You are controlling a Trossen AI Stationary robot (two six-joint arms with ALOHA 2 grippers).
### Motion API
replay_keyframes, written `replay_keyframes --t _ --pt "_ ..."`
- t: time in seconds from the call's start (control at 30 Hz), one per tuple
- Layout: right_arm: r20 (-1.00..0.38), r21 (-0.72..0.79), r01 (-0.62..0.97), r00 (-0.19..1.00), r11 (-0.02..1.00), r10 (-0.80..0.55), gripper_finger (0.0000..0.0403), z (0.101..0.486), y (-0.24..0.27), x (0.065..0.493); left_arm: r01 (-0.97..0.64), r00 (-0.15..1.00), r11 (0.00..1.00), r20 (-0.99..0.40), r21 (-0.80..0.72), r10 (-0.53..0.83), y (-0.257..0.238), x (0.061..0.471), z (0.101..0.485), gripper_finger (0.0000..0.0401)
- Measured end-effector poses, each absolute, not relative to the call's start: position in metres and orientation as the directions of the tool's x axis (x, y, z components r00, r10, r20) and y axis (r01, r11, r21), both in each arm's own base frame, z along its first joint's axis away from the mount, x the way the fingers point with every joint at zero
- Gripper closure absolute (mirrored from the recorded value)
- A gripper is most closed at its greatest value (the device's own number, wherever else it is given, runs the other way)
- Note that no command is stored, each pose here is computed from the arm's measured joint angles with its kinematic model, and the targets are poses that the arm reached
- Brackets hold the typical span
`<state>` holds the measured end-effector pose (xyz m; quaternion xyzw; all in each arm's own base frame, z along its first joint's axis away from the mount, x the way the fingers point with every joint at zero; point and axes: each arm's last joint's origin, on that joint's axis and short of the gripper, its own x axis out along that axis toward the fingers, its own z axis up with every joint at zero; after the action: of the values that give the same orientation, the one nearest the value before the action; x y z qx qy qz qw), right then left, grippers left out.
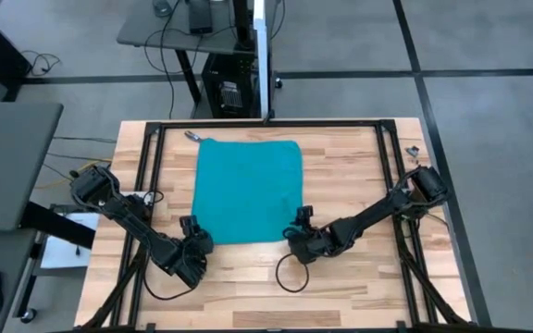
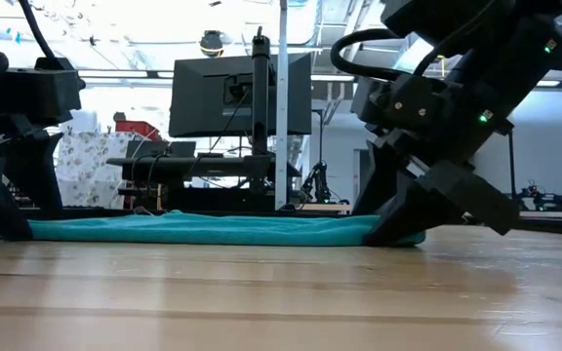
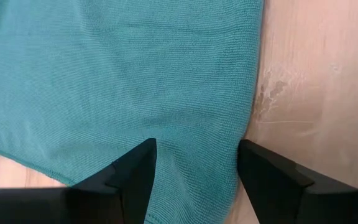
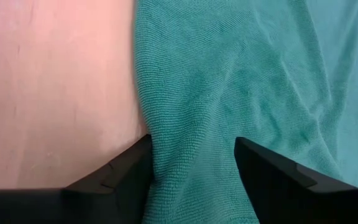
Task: Roll towel
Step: Roll the blue towel
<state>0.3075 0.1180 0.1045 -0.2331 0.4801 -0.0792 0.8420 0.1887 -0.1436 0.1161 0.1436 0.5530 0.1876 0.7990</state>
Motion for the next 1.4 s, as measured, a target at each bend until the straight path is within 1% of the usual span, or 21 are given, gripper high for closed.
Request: replay_keyframes --t 0.37,0.43,0.5,0.57,0.67,0.7,0.73,0.8,0.83,0.97,1.1,1.27,1.33,1.4 --pt "-0.782 -0.446 -0.086 0.521 0.891 -0.341 0.0191 0.104 0.117 0.308 -0.103 0.322 0.887 -0.828 0.451 0.458 -0.143 0.186 0.114 0.0195" --pt "-0.785 -0.437 -0.078 0.520 0.896 -0.337 0.0196 0.104 0.117 0.308 -0.098 0.326 0.887 -0.828 0.451 0.457 -0.144 0.186 0.114 0.0203" --pt "-0.791 -0.425 -0.084 0.518 0.901 -0.325 0.0208 0.104 0.117 0.308 -0.096 0.325 0.890 -0.831 0.446 0.451 -0.145 0.186 0.113 0.0228" --pt "-0.794 -0.420 -0.086 0.518 0.903 -0.320 0.0231 0.104 0.117 0.308 -0.096 0.325 0.896 -0.837 0.433 0.440 -0.146 0.186 0.113 0.0272" --pt "-0.804 -0.394 -0.087 0.515 0.915 -0.297 0.0287 0.104 0.118 0.308 -0.093 0.321 0.909 -0.853 0.405 0.413 -0.147 0.187 0.112 0.0361" --pt "-0.814 -0.369 -0.083 0.510 0.926 -0.278 0.0310 0.103 0.119 0.308 -0.094 0.319 0.914 -0.858 0.394 0.402 -0.148 0.187 0.112 0.0380" --pt "-0.824 -0.337 -0.072 0.505 0.939 -0.257 0.0333 0.103 0.119 0.308 -0.104 0.321 0.918 -0.861 0.382 0.395 -0.149 0.188 0.112 0.0388" --pt "-0.842 -0.277 -0.054 0.494 0.959 -0.215 0.0380 0.103 0.120 0.307 -0.124 0.325 0.923 -0.864 0.365 0.385 -0.150 0.188 0.112 0.0392" --pt "-0.847 -0.255 -0.040 0.491 0.966 -0.203 0.0390 0.103 0.121 0.307 -0.138 0.327 0.924 -0.864 0.358 0.383 -0.150 0.187 0.112 0.0395" --pt "-0.855 -0.156 0.037 0.495 0.987 -0.153 0.0397 0.111 0.124 0.304 -0.179 0.302 0.930 -0.882 0.321 0.362 -0.153 0.187 0.114 0.0400" --pt "-0.871 -0.026 0.042 0.489 0.999 -0.044 0.0400 0.123 0.127 0.300 -0.206 0.325 0.948 -0.896 0.244 0.302 -0.157 0.189 0.127 0.0401" --pt "-0.881 0.111 -0.007 0.461 0.994 0.101 0.0401 0.136 0.131 0.295 -0.220 0.325 0.974 -0.936 0.061 0.132 -0.158 0.185 0.150 0.0401" --pt "-0.881 0.134 -0.006 0.458 0.991 0.122 0.0401 0.139 0.133 0.294 -0.213 0.333 0.977 -0.940 0.001 0.074 -0.158 0.184 0.158 0.0401" --pt "-0.882 0.139 0.004 0.455 0.990 0.122 0.0402 0.139 0.133 0.293 -0.215 0.355 0.976 -0.933 -0.025 0.054 -0.157 0.184 0.164 0.0401"
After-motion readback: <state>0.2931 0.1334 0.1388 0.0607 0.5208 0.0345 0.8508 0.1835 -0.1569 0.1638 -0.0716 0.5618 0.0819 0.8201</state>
